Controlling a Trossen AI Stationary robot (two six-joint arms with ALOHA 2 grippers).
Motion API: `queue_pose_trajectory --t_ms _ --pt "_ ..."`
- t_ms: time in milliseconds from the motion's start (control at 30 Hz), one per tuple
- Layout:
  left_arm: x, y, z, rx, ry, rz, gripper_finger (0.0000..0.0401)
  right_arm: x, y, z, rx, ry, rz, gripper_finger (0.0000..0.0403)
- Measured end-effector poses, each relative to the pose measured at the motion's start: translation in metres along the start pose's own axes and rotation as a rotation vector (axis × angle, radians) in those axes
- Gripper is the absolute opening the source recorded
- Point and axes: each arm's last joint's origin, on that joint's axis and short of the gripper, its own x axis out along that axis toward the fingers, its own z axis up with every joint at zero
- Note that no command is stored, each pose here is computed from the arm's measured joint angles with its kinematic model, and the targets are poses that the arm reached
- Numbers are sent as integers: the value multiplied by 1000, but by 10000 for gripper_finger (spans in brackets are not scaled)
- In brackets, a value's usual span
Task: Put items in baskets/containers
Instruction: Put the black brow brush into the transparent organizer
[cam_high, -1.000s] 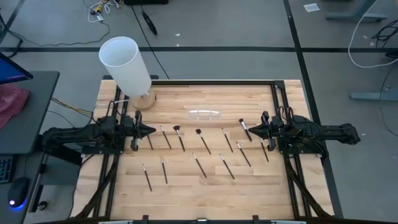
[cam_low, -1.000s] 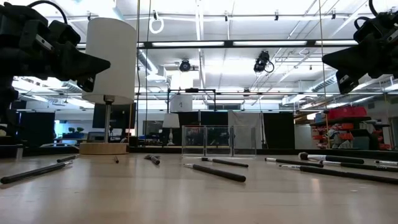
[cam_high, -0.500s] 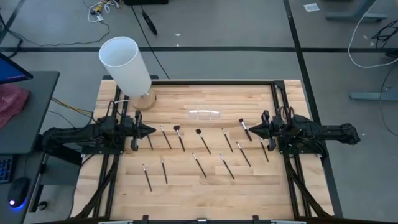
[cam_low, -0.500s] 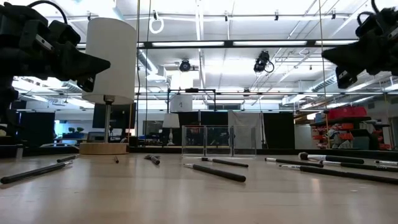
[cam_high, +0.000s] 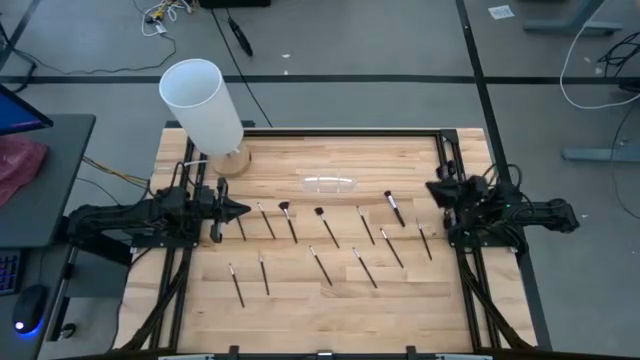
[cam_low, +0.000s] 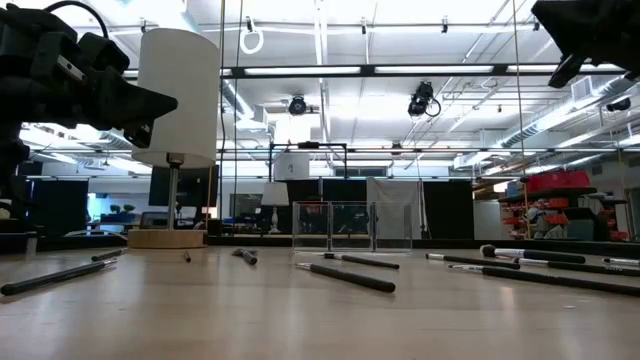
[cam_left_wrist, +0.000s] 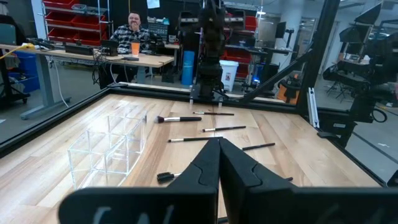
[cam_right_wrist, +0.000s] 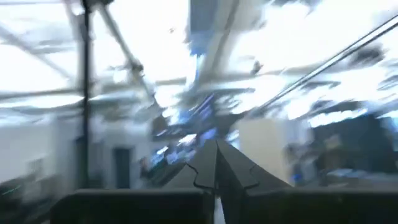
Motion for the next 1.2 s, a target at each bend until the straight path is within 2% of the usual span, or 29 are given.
queue_pose_trajectory --t_ms 100,200,500,633,1000,1200 --pt "0 0 0 0 0 0 5 1 -3 -2 -20 11 -106 13" --pt "0 0 0 0 0 0 5 4 -4 -8 1 65 -149 13" --pt "0 0 0 0 0 0 5 18 -6 -43 120 329 -320 13" --pt "0 0 0 0 0 0 5 37 2 -50 147 435 -324 13" --pt "0 0 0 0 0 0 5 110 43 -73 11 747 -336 16" --pt "0 0 0 0 0 0 5 147 76 -96 -52 862 -301 60"
